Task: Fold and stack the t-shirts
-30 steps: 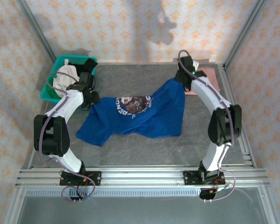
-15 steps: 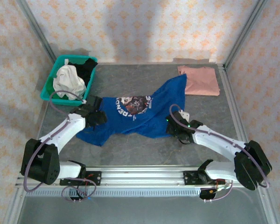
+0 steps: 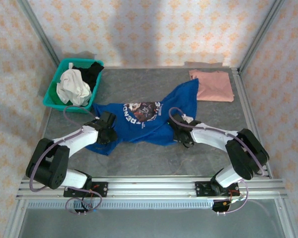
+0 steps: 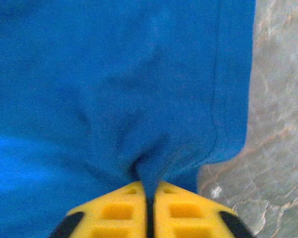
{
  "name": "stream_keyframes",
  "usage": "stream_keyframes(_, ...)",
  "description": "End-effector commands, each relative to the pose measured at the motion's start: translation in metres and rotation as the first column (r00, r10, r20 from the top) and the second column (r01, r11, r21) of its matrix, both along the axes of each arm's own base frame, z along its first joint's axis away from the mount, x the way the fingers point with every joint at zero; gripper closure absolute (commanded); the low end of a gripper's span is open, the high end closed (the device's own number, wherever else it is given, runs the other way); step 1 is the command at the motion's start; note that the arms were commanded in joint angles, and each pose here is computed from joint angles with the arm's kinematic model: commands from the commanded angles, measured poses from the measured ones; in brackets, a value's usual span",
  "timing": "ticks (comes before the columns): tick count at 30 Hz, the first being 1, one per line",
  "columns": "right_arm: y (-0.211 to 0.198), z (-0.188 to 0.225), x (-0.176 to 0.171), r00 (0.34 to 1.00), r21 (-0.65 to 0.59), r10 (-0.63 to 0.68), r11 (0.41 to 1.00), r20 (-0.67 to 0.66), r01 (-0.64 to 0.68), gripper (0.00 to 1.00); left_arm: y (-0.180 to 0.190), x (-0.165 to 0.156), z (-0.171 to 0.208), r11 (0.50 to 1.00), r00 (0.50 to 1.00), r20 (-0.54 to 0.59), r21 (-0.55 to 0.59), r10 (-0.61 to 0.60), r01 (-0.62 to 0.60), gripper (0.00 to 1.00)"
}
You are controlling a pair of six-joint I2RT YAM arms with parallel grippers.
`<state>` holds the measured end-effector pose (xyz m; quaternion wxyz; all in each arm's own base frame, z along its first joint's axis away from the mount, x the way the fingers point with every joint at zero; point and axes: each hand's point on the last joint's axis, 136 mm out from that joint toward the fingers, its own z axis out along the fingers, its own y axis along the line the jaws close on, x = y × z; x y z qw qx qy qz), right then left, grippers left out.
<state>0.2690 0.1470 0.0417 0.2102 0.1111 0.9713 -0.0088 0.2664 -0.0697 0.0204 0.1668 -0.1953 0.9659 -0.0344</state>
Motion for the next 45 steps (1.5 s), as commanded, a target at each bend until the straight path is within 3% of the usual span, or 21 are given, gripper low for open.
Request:
stream_keyframes(1,-0.009,0.054,0.027,0.991,-0.055,-0.021,0.998,0.13,0.028,1.0,-0.018,0.003,0.002,0.997,0.999,0.027,-0.076,-0.022,0.024,0.72)
stream_keyframes(7,-0.01,0.117,0.092,0.963,-0.044,-0.043,0.997,0.268,0.057,0.99,-0.054,0.014,0.035,0.976,0.989,0.12,-0.189,-0.082,0.104,0.73)
stream_keyframes(9,-0.015,0.108,0.124,0.974,-0.042,-0.064,0.996,0.216,0.075,0.62,-0.054,0.018,0.047,0.977,0.985,0.154,-0.184,-0.082,0.11,0.52)
stream_keyframes(10,-0.02,0.102,0.132,0.981,-0.047,-0.08,0.995,0.174,0.09,0.51,-0.049,0.02,0.053,0.982,0.983,0.163,-0.159,-0.08,0.106,0.45)
stream_keyframes(12,-0.026,0.096,0.14,0.987,-0.077,-0.088,0.992,0.138,0.099,0.42,-0.03,0.023,0.065,0.995,0.983,0.175,-0.072,-0.063,0.076,0.35)
stream_keyframes(20,-0.01,0.072,0.091,0.983,0.164,-0.053,0.986,0.176,0.023,0.34,0.052,0.027,0.055,0.99,0.985,0.13,0.064,0.115,-0.124,0.29)
stream_keyframes(27,0.044,0.058,0.112,0.98,0.426,-0.036,0.903,0.194,-0.051,0.38,0.064,0.045,0.035,0.985,0.985,0.072,0.058,0.156,-0.161,0.29)
stream_keyframes(32,0.038,0.033,0.135,0.984,0.357,-0.091,0.934,0.152,0.031,0.52,0.076,0.053,0.035,0.979,0.978,0.081,0.055,0.194,-0.199,0.29)
stream_keyframes(35,0.036,0.019,0.143,0.987,0.329,-0.105,0.942,0.124,0.059,0.54,0.078,0.06,0.039,0.977,0.974,0.092,0.033,0.206,-0.21,0.29)
stream_keyframes(45,0.015,-0.006,0.14,0.987,0.172,-0.147,0.976,0.059,0.135,0.43,0.084,0.081,0.059,0.979,0.975,0.127,0.059,0.185,-0.193,0.29)
